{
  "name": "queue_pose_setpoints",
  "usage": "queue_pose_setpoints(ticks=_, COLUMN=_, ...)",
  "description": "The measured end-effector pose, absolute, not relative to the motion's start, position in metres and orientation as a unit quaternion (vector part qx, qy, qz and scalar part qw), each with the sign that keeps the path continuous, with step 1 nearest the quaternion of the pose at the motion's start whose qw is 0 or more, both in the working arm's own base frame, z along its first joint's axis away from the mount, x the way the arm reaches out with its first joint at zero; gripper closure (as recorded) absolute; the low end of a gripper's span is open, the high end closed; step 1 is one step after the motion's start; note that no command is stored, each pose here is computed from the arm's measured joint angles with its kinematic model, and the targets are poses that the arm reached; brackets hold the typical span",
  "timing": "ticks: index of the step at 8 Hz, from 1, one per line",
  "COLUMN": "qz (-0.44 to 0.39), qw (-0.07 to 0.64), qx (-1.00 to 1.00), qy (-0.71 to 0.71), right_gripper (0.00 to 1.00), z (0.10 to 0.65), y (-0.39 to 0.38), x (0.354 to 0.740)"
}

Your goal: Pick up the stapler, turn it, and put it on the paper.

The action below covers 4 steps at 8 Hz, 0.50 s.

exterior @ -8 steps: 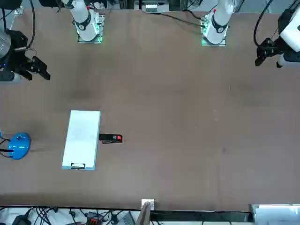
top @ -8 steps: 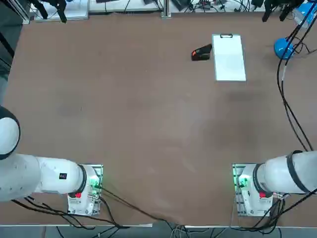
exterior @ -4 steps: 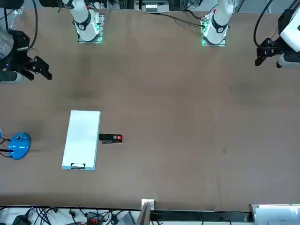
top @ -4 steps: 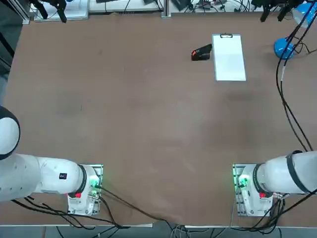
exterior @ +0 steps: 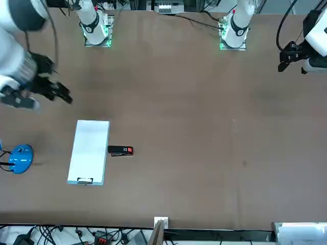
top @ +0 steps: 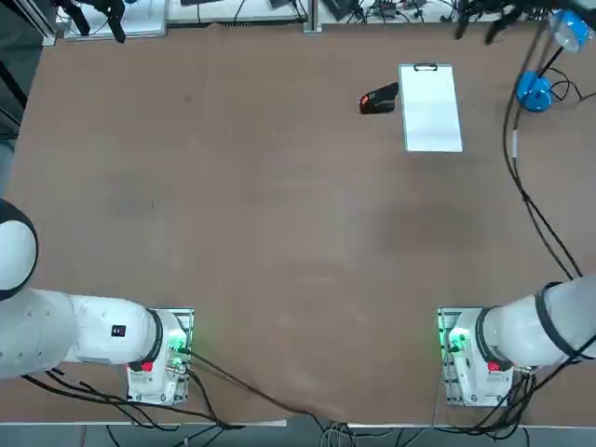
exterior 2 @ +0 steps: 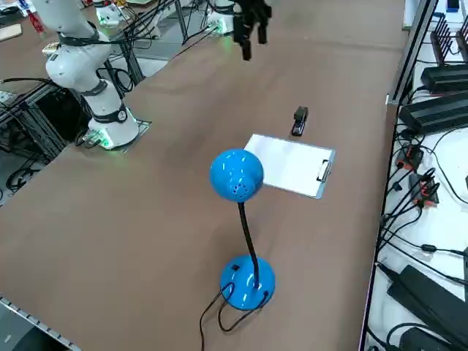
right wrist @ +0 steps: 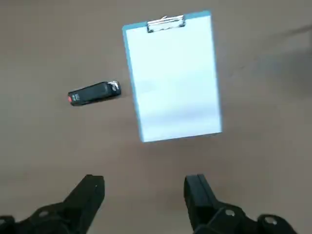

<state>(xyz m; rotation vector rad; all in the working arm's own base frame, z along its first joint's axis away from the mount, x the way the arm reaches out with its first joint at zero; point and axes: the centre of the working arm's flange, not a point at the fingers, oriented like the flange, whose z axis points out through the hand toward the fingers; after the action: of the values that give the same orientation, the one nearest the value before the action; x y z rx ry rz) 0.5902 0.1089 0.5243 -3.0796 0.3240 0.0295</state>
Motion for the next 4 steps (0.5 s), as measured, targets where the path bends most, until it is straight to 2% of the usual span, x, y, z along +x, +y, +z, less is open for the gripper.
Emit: queue_pose_setpoints(ticks=4, qz=0.022, qw=0.012, qx=-0.961, qy=0.275, right_gripper=0.00, z=0.420, y=0.187, x=0.620)
